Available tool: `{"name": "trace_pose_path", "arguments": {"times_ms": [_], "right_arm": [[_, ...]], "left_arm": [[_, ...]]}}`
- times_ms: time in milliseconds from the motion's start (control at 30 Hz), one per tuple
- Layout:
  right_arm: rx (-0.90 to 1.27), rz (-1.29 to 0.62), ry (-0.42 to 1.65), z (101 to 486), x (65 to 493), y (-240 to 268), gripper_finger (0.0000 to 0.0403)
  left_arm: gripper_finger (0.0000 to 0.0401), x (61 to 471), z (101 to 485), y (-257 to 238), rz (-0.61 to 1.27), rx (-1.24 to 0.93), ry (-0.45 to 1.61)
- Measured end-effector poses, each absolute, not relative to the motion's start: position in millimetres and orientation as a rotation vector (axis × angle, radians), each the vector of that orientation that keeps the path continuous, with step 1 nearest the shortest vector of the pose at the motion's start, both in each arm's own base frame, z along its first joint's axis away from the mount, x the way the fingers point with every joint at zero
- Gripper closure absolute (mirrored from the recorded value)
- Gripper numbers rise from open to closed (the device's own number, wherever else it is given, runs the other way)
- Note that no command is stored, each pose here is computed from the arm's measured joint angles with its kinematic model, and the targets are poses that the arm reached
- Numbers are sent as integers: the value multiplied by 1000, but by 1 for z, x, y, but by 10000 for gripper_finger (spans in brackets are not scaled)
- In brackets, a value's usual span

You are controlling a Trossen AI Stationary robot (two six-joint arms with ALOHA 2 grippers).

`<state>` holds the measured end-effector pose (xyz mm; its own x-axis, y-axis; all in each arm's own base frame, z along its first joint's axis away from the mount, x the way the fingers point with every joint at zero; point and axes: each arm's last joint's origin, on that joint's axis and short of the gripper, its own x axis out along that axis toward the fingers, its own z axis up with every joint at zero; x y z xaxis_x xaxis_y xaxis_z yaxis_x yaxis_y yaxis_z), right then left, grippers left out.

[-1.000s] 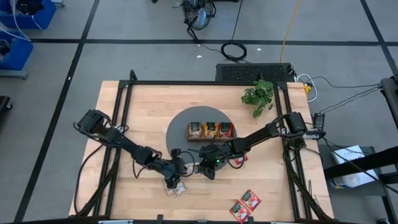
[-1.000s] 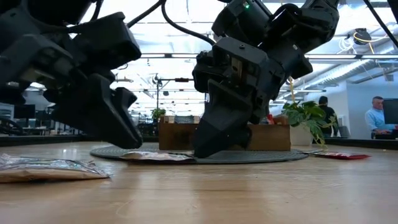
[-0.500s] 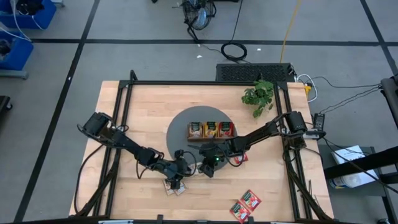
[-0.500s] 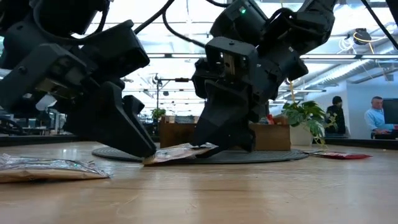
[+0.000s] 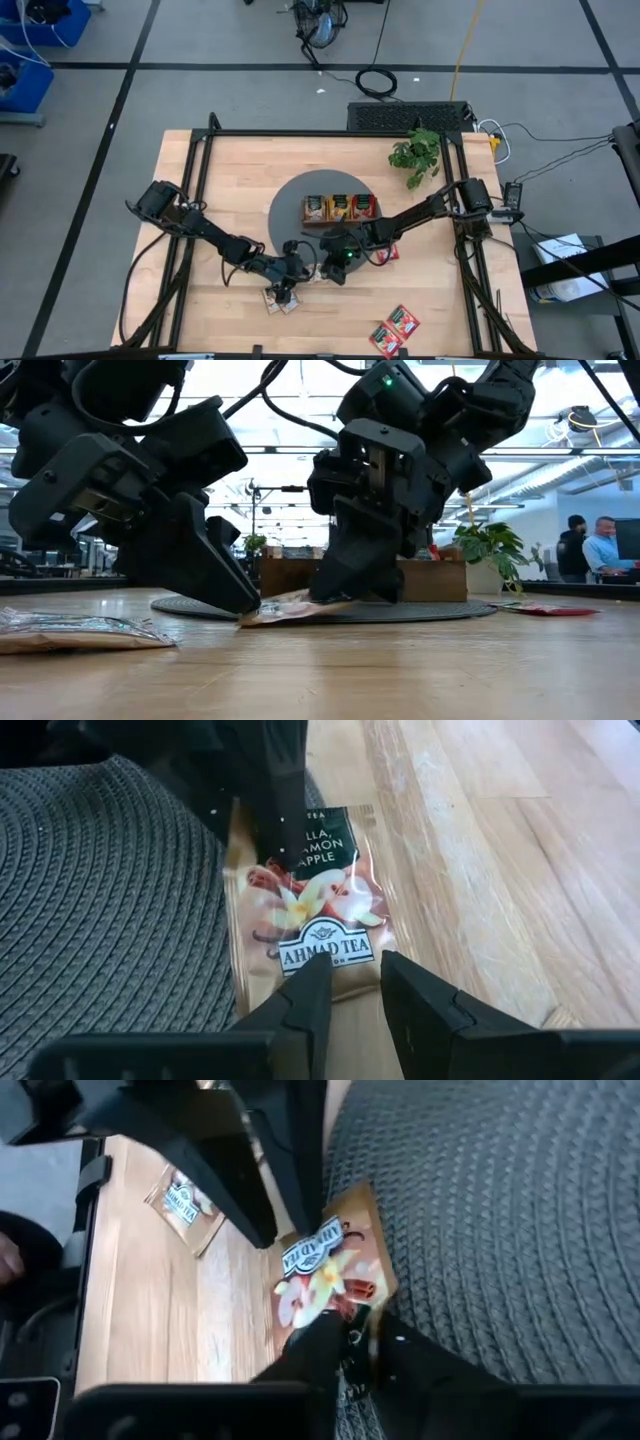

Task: Pick & Place Tea
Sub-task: Put the right light brown tea sachet into the left section of the wooden organizer

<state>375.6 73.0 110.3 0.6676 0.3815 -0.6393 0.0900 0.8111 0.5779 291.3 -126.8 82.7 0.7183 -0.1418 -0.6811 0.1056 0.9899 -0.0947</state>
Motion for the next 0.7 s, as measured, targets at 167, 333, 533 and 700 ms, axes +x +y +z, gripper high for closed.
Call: {"name": "trace_pose_path", "arguments": {"times_ms": [167,333,533,700], "right_arm": [[573,216,813,112,376,78,394],[530,248,788,120,375,81,400],[475,287,743,150,369,80,402],[379,308,749,187,355,74,402]], "left_arm": [[304,293,84,-128,-160,-3,723],[304,290,94,-138,-220,94,649],[304,277,121,-160,-280,88,585],[304,262,132,-177,-320,67,581]]}}
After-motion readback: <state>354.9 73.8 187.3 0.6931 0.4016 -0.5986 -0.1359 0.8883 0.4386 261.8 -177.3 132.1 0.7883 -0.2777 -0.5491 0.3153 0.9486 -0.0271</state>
